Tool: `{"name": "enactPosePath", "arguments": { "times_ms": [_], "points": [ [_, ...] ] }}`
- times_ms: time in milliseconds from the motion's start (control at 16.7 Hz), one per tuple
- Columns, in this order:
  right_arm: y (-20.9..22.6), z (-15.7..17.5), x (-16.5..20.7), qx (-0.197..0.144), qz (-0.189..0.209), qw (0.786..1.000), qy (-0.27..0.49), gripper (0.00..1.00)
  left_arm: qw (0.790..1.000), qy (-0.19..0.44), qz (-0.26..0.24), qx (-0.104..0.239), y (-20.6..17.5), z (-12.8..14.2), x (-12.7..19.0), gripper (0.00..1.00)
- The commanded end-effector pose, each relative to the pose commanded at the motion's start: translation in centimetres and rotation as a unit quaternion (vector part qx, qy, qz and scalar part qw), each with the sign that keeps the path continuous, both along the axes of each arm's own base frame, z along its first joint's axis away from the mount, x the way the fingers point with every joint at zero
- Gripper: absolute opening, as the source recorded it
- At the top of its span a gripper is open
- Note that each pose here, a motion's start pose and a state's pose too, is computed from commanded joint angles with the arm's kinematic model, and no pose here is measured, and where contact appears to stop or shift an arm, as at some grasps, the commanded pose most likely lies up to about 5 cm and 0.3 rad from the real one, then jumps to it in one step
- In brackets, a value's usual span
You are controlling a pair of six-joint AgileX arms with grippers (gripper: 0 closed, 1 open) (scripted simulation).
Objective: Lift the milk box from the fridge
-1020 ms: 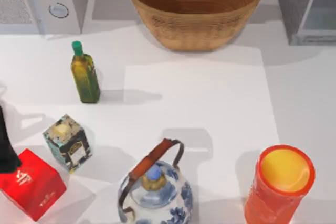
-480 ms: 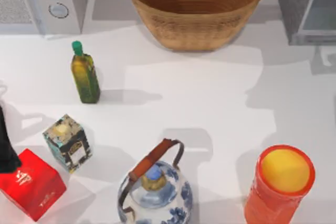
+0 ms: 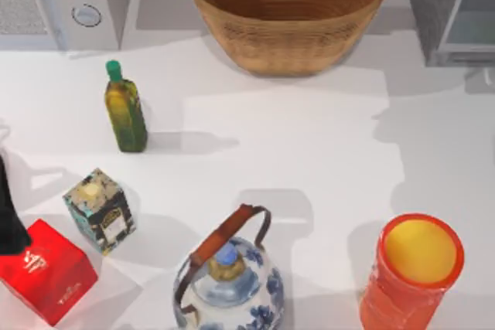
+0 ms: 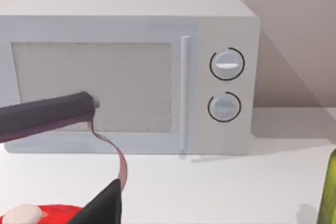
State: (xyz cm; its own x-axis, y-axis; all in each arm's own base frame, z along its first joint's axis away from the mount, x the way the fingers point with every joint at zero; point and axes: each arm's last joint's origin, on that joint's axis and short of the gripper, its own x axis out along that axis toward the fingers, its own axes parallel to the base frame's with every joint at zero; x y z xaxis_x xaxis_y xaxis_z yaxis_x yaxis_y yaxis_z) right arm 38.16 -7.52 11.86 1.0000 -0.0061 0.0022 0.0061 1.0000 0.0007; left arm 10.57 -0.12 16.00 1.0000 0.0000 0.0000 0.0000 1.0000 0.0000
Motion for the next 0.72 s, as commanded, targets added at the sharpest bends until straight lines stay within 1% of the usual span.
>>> {"name": "enactPosePath", "arguments": {
  "times_ms": [180,540,720],
  "points": [
    [-0.1,-0.2,0.9,0.001,-0.002,1.000,0.003,1.00,1.000,0.000,0.000,0.000,0.0,0.0,0.0,1.00],
    [-0.2,-0.1,5.7,0.000,-0.002,1.000,-0.001,1.00,1.000,0.000,0.000,0.000,0.0,0.0,0.0,1.00],
    [-0.2,-0.1,6.1,0.000,-0.002,1.000,0.001,1.00,1.000,0.000,0.000,0.000,0.0,0.0,0.0,1.00]
  ]
}}
